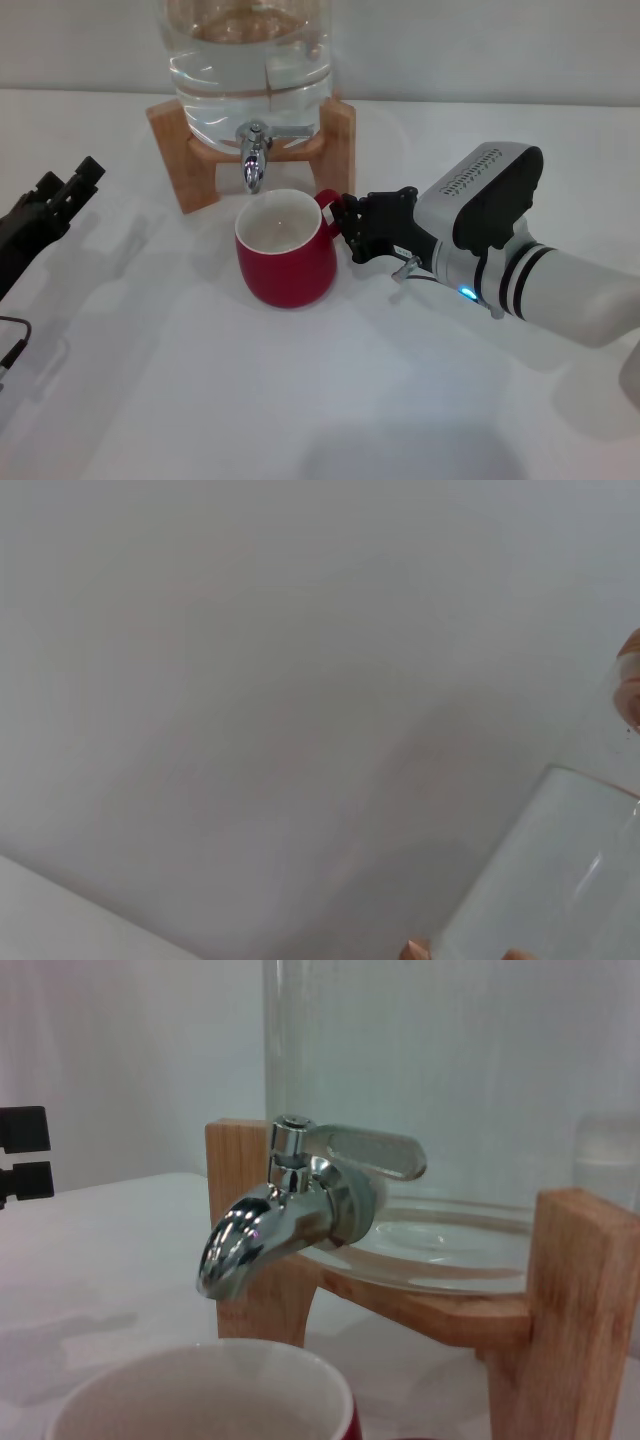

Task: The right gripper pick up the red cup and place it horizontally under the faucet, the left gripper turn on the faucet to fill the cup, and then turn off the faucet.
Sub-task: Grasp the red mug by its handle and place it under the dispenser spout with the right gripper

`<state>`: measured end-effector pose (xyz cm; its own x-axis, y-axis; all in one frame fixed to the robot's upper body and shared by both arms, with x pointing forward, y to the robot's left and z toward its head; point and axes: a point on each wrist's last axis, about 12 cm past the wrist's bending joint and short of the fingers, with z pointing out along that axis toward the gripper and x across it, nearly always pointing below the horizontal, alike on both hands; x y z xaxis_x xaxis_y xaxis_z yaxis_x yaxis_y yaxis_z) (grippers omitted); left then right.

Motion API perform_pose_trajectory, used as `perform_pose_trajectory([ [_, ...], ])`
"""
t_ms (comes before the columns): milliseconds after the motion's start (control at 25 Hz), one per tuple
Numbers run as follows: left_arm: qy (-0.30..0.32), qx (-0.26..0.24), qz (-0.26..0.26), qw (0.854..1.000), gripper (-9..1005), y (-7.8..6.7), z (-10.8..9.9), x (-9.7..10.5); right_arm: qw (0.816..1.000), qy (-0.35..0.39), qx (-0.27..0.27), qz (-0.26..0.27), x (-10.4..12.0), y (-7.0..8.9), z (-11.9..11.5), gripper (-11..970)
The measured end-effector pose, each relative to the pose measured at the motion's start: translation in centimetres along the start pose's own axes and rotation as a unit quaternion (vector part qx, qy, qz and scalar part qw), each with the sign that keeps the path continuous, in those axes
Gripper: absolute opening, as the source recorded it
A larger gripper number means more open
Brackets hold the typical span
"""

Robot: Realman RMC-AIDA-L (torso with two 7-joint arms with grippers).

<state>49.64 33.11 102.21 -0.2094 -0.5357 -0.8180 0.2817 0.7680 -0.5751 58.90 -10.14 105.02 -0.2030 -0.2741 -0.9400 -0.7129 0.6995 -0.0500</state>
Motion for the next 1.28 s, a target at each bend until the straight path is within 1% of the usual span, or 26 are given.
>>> perform_pose_trajectory([
  [480, 0.0, 0.0, 0.0, 1.0, 847, 0.02, -0.1, 0.04, 1.0, -0.008, -0.011, -0.003, -0.79, 0.56, 0.42, 95],
  [1280, -0.002, 0.006, 0.0, 1.0, 847, -0.11, -0.2, 0.0, 1.0, -0.006, -0.007, 0.003, -0.67, 0.41, 0.37, 94],
])
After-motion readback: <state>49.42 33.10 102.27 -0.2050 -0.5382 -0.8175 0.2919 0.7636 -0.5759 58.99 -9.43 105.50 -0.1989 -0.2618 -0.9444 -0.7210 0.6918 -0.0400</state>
